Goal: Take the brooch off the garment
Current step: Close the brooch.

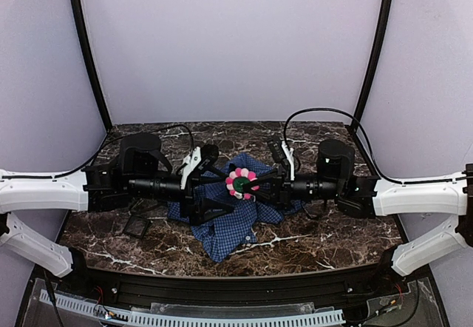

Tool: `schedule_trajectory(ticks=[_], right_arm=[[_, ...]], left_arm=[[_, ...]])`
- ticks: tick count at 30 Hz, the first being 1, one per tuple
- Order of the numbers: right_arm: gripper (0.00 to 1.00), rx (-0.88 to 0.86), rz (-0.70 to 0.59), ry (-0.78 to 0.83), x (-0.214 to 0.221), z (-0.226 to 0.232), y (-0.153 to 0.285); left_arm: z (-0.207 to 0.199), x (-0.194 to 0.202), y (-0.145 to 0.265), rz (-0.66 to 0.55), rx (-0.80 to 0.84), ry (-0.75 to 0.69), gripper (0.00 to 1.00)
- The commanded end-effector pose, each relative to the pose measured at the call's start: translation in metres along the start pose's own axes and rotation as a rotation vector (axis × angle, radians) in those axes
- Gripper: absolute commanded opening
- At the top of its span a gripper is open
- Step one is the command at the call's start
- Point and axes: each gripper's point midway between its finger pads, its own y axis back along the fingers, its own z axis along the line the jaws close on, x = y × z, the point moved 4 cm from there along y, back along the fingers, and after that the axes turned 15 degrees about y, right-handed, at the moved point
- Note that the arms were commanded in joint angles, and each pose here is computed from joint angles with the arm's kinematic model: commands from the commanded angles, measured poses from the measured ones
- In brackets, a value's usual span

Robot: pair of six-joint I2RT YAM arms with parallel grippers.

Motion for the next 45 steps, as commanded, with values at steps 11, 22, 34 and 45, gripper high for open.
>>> schedule_trajectory(ticks=[11, 22, 34, 45], right_arm=[[0.0, -0.162, -0.119, 0.056, -0.015, 0.024, 0.011], [0.0, -0.18, -0.139, 0.099, -0.023, 0.031, 0.016], [0.0, -0.202, -0.101, 0.089, -0.016, 0.029, 0.008], [0.0, -0.171, -0.119, 0.074, -0.024, 0.026, 0.01]], left_arm=[[0.01, -0.01, 0.033, -0.183, -0.08, 0.041, 0.94], [-0.007, -0.019, 0.0, -0.13, 0.171, 0.121, 0.74], [-0.012, -0.027, -0.011, -0.135, 0.247, 0.124, 0.45], [-0.009, -0.019, -0.012, -0.111, 0.237, 0.143, 0.03]])
